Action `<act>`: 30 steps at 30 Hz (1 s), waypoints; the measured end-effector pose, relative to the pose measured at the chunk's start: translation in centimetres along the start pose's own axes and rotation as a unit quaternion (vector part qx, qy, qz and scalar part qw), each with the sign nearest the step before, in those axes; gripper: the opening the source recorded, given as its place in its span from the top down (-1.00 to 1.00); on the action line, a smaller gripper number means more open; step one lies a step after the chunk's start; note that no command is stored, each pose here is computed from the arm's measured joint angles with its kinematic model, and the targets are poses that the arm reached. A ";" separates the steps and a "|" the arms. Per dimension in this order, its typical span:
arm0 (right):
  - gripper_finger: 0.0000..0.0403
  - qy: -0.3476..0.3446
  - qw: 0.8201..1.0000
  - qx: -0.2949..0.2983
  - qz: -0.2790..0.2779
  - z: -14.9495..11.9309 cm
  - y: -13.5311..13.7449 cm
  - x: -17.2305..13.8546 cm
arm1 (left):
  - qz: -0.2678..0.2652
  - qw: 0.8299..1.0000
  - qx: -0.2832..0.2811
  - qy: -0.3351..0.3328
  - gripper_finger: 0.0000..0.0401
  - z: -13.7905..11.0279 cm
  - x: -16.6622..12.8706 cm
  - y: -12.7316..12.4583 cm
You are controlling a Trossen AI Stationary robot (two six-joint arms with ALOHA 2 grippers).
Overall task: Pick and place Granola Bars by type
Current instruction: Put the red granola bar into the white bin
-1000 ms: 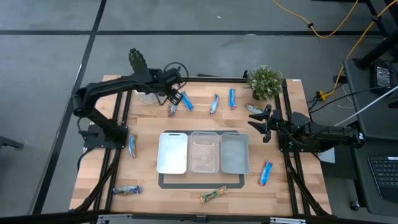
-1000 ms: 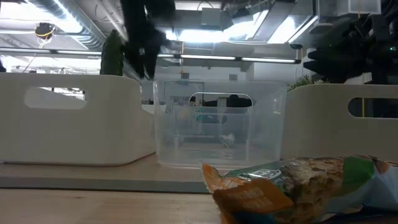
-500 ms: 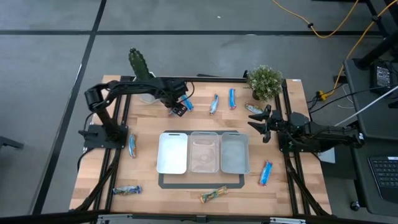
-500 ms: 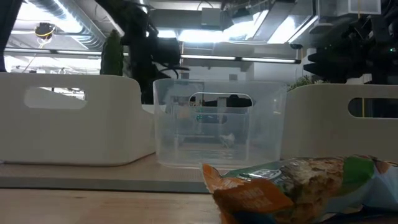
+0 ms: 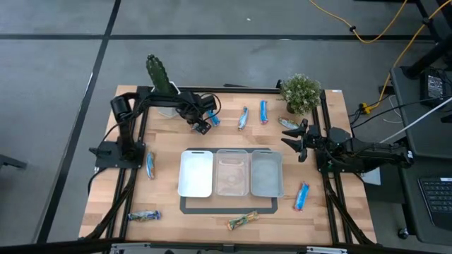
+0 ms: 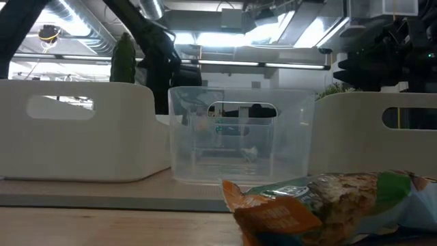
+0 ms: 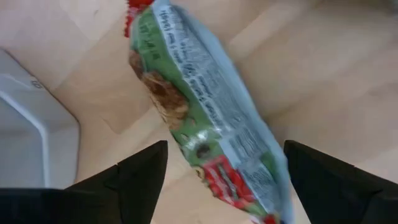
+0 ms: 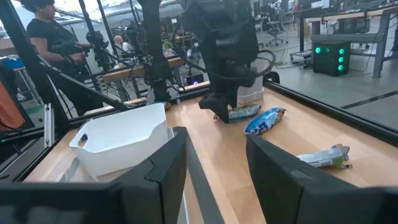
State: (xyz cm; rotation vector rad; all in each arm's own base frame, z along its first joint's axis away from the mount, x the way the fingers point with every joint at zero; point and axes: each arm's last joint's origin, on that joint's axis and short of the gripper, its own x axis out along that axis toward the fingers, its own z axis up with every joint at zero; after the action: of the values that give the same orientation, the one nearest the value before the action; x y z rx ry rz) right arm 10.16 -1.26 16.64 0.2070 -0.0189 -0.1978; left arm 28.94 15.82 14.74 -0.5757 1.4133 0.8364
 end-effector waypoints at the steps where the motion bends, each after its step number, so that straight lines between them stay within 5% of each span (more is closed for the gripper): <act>1: 0.17 0.000 1.000 0.000 0.000 0.0 0.0 0.0 | 0.001 1.000 -0.001 0.002 -0.55 0.1 0.3 -0.1; 8: 0.17 -0.001 1.000 0.013 0.000 0.0 0.0 0.0 | -0.009 1.000 0.002 0.006 -0.35 0.0 0.3 -0.4; 17: 0.17 -0.001 1.000 0.012 0.000 0.0 0.0 0.0 | -0.051 0.998 0.006 0.031 0.63 -0.7 0.1 -1.4; 21: 0.17 -0.001 1.000 0.012 0.000 0.0 0.0 0.0 | -0.085 0.996 -0.001 0.035 0.90 -1.1 -0.9 -2.0; 30: 0.17 -0.001 1.000 0.010 0.000 0.0 0.0 0.0 | -0.149 0.986 -0.003 -0.072 0.87 -2.2 -11.9 -2.6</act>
State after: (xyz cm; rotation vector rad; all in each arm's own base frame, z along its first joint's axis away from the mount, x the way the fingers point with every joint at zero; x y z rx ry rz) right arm 10.16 -1.25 16.66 0.2275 -0.0236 -0.1974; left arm 30.17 10.62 25.96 -0.6972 1.1581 0.6299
